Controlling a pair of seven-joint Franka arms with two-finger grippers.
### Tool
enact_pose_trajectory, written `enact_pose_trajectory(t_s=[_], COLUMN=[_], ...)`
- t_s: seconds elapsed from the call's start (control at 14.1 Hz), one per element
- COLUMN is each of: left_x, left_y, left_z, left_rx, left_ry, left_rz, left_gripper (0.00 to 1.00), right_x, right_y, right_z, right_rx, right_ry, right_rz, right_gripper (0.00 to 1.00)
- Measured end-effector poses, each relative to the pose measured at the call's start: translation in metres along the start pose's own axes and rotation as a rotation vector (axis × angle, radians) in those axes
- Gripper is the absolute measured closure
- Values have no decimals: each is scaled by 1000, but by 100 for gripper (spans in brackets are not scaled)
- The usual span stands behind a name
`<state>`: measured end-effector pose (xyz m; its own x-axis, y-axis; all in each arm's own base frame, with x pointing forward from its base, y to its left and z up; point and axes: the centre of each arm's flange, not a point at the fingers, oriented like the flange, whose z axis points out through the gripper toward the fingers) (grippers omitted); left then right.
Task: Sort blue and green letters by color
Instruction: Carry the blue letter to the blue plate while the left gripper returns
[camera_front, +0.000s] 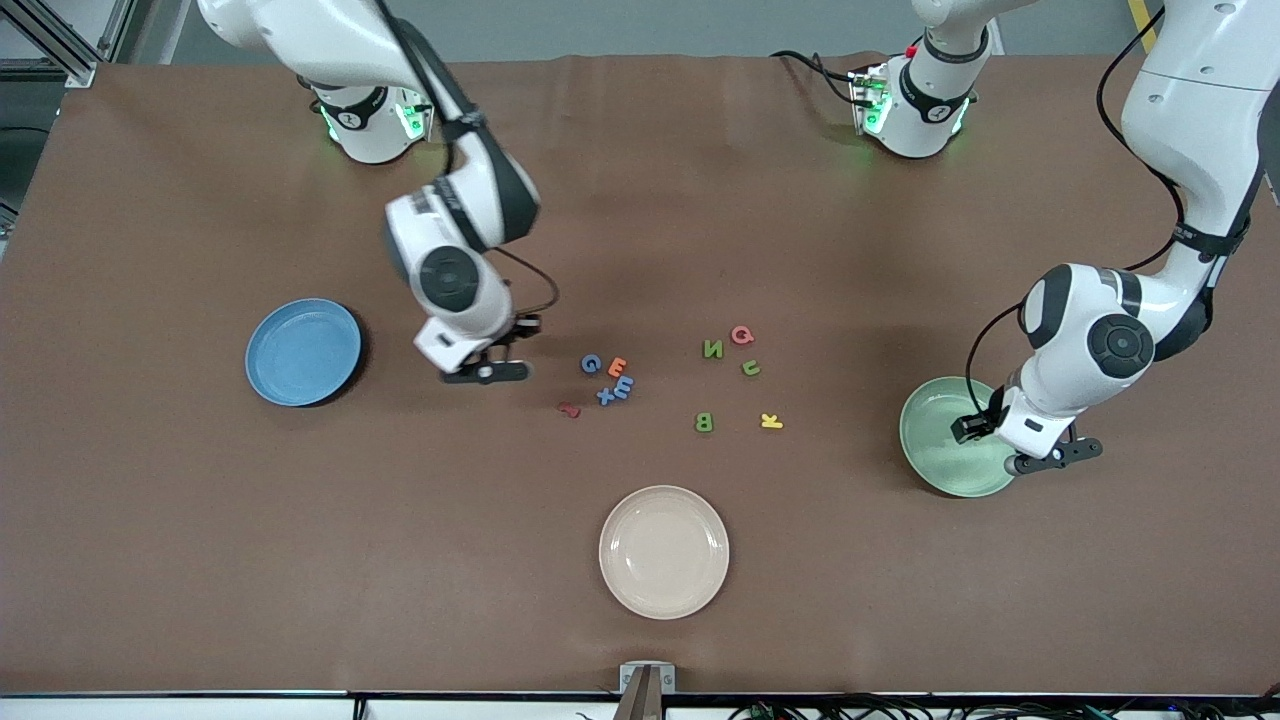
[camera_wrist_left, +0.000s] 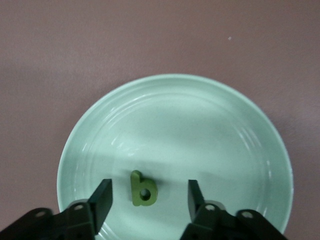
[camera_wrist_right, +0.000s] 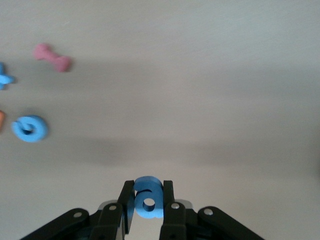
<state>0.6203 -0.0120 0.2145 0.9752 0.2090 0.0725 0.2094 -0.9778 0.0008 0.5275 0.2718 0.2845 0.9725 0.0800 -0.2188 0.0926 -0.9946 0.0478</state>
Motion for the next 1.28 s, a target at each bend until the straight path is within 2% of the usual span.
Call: enact_pose_trajectory(t_s=[0.14, 0.21, 0.43, 0.64, 0.78, 0.99, 1.13, 1.21, 1.28], left_x=[3, 1, -11, -28, -43, -76, -99, -111, -123], left_y=[14, 26, 70, 110, 138, 190, 220, 234, 248], left_z=[-13, -21, -42, -50, -49, -47, -46, -45, -43], left_rx=[-11, -17, -41, -62, -59, -54, -52, -51, -48], left_ry=[22, 25, 21, 8, -9, -31, -41, -47, -55], left_rz=[19, 37, 62, 31, 2, -50, -63, -63, -69], left_gripper=[7, 0, 0, 2, 5, 9, 11, 16, 16], right_x=[6, 6, 6, -1, -11, -20, -20, -20, -20], right_y=[70, 106, 205, 293, 325, 347, 347, 345, 343], right_z=[-18, -18, -6, 18, 38, 57, 62, 63, 64], right_rx=[-44, -62, -39, -10, -5, 2, 5, 6, 6], right_ry=[10, 7, 5, 38, 64, 64, 54, 52, 51], right_rz=[-43, -66, -154, -215, -233, -236, -239, -242, -245], right_gripper=[73, 73, 73, 73, 73, 73, 58, 46, 37])
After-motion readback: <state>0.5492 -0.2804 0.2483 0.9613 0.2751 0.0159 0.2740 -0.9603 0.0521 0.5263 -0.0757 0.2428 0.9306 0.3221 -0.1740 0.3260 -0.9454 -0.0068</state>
